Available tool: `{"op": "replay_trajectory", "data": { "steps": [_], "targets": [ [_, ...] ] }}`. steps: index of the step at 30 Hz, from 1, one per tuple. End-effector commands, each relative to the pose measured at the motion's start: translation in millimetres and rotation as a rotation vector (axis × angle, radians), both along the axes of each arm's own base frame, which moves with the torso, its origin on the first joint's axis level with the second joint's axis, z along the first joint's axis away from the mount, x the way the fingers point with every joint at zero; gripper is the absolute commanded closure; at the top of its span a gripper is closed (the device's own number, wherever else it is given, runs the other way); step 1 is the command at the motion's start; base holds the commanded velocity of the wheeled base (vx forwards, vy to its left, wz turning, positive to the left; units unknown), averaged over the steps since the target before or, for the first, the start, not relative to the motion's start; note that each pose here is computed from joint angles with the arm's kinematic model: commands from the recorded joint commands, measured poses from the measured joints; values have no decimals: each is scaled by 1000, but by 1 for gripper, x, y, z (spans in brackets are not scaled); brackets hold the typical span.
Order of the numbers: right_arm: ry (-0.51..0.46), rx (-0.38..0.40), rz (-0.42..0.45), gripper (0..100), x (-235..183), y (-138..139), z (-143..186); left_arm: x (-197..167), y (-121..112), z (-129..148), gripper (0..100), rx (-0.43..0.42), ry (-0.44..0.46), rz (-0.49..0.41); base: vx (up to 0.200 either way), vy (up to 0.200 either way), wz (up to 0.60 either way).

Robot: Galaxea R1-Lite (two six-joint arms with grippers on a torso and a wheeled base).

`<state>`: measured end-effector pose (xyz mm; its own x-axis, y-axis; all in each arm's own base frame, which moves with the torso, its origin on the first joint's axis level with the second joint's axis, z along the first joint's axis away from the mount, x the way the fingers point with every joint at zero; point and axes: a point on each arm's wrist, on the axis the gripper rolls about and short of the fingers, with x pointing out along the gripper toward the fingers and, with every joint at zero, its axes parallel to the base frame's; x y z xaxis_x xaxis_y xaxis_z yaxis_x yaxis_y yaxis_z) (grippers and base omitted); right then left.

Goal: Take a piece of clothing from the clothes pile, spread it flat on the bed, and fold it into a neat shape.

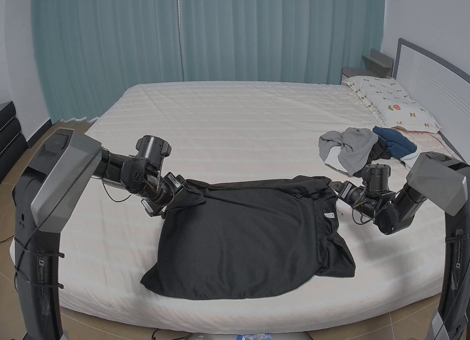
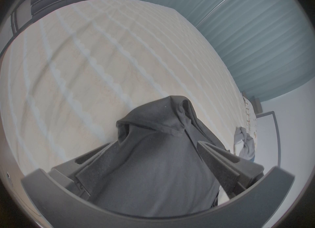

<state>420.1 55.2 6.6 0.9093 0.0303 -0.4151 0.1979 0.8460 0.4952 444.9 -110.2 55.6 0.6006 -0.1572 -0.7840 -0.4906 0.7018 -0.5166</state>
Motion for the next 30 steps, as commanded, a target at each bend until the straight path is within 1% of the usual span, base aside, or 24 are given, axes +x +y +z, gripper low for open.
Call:
{"op": "replay_trajectory", "data": {
  "steps": [1, 4, 7, 9, 10, 12, 13, 14, 15, 19, 25, 30],
  "targets": [
    [-21, 67, 63, 0, -44, -6, 35, -37, 10, 36, 0, -68, -14, -44, 0, 0, 0],
    [20, 77, 97, 0, -71, -7, 33, -60, 14, 37, 0, -74, 14, -64, 0, 0, 0],
    [57, 77, 107, 0, -90, -7, 27, -80, 16, 35, 0, -82, 28, -71, 0, 0, 0],
    [73, 77, 107, 0, -97, -7, 23, -85, 17, 33, 0, -83, 28, -71, 0, 0, 0],
    [85, 82, 119, 0, -104, -8, 19, -95, 18, 29, 0, -82, 34, -76, 0, 0, 0],
    [86, 93, 138, 0, -109, -8, 17, -103, 20, 23, 0, -81, 37, -79, 0, 0, 0],
    [94, 131, 157, 0, -114, -8, 13, -108, 21, 17, 0, -83, 31, -80, 0, 0, 0],
    [97, 150, 163, 0, -116, -8, 12, -109, 22, 15, 0, -86, 27, -76, -200, 0, 0],
    [104, 188, 176, 0, -119, -8, 9, -116, 23, 8, 0, -85, 32, -78, -200, 0, 0],
    [113, 193, 180, 0, -125, -10, 10, -132, 27, -1, 0, -84, 38, -78, -200, 0, 0],
    [142, 190, 182, 0, -128, -8, 3, -143, 30, -13, 0, -82, 36, -78, -200, 0, 0],
    [169, 185, 181, 0, -128, -8, -5, -153, 33, -22, 0, -68, 65, -73, 0, 0, 0]
  ]
}}
